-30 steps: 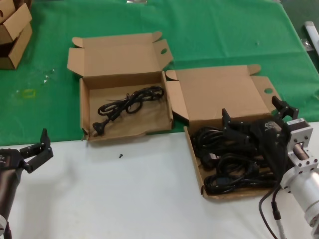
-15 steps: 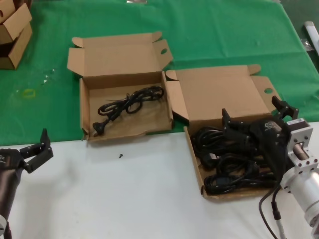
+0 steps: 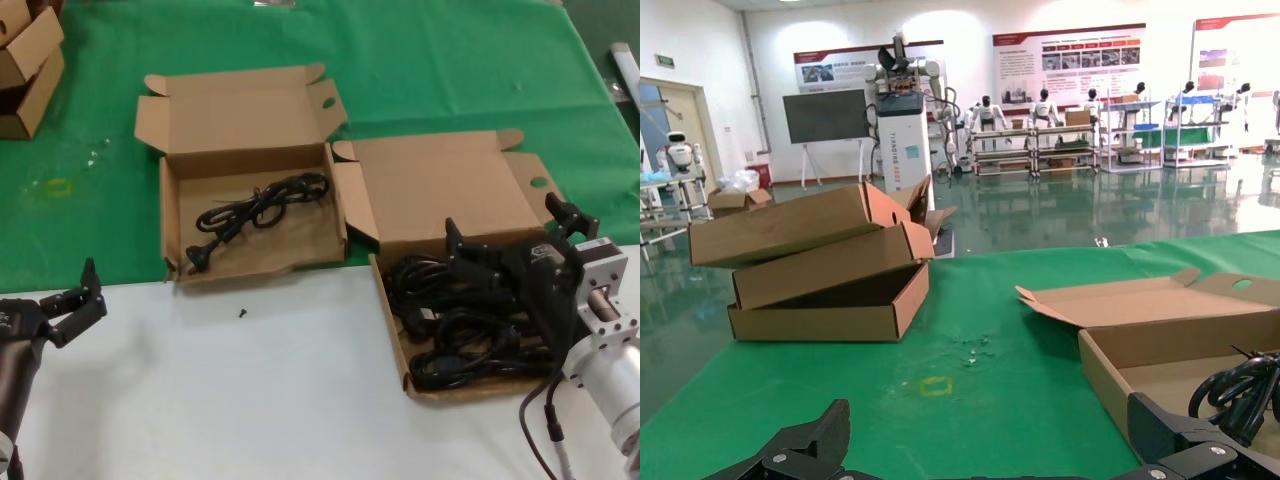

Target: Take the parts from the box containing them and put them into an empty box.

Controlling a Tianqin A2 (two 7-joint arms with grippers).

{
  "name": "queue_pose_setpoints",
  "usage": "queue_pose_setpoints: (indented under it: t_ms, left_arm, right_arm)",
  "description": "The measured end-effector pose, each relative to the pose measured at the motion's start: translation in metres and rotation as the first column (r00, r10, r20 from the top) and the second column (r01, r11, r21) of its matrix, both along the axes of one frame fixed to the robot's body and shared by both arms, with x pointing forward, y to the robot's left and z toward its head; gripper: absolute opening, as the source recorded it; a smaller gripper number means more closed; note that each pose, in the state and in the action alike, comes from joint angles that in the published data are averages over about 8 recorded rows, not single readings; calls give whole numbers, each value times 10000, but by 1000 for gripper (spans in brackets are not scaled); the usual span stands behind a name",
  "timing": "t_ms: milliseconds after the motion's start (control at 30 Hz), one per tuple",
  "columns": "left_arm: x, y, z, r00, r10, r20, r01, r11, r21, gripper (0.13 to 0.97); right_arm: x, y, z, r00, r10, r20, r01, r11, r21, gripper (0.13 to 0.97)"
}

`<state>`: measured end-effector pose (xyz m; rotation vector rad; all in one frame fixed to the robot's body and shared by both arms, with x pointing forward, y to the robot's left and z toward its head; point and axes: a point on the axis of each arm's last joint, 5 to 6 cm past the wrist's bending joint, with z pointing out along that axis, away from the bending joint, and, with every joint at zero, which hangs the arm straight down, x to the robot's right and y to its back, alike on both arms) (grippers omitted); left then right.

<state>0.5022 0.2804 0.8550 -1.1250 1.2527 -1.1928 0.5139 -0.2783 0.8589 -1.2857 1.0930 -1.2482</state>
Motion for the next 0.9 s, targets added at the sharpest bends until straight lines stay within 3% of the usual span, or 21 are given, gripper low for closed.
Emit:
queue_pose_setpoints:
  t_ms: [900]
  left_arm:
    - [0,0,0,10000,0,0,0,10000,0,966]
  right_arm:
    - [0,0,0,10000,0,0,0,10000,0,966]
